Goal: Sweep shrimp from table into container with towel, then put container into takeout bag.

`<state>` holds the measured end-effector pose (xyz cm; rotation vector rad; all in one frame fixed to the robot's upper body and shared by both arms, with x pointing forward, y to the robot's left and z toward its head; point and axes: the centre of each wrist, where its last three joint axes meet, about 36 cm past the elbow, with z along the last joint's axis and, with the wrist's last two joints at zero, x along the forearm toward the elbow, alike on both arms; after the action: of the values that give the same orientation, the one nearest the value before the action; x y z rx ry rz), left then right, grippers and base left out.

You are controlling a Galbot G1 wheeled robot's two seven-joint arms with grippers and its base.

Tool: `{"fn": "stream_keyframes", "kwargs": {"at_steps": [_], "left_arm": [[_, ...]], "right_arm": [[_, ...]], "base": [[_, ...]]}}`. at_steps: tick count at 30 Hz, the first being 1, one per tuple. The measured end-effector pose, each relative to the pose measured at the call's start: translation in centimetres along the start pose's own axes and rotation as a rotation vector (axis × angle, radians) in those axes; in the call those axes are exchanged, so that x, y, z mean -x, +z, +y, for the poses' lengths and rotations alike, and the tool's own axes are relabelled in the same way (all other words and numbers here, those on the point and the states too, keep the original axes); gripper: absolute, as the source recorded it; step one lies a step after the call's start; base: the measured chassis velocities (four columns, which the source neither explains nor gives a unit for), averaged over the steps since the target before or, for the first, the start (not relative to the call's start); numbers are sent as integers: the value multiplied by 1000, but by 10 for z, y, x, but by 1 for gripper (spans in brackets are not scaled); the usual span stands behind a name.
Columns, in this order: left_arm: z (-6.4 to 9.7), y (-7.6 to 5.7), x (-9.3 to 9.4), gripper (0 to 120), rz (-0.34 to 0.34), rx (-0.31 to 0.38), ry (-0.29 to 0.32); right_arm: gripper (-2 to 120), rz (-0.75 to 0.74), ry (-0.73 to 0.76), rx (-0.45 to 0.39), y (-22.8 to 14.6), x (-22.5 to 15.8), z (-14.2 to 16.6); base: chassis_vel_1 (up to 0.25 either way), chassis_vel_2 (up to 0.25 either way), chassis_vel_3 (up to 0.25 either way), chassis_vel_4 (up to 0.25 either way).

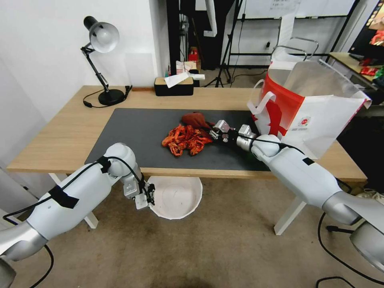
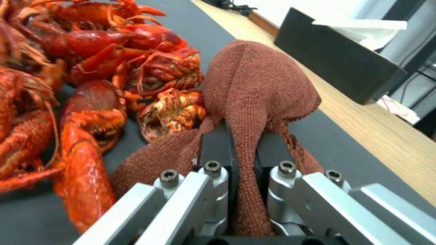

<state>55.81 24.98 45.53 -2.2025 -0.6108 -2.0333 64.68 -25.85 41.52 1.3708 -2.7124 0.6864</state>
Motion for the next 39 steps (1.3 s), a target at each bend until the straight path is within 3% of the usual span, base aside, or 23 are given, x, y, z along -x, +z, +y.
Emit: {"fn": "stream_keyframes", "kwargs": {"at_steps": [39], "left_arm": [[3, -2, 3, 0, -29, -12, -8]], "right_arm": [[3, -61, -123, 24, -10, -31, 50]], "base": [[0, 0, 0, 0]]}}
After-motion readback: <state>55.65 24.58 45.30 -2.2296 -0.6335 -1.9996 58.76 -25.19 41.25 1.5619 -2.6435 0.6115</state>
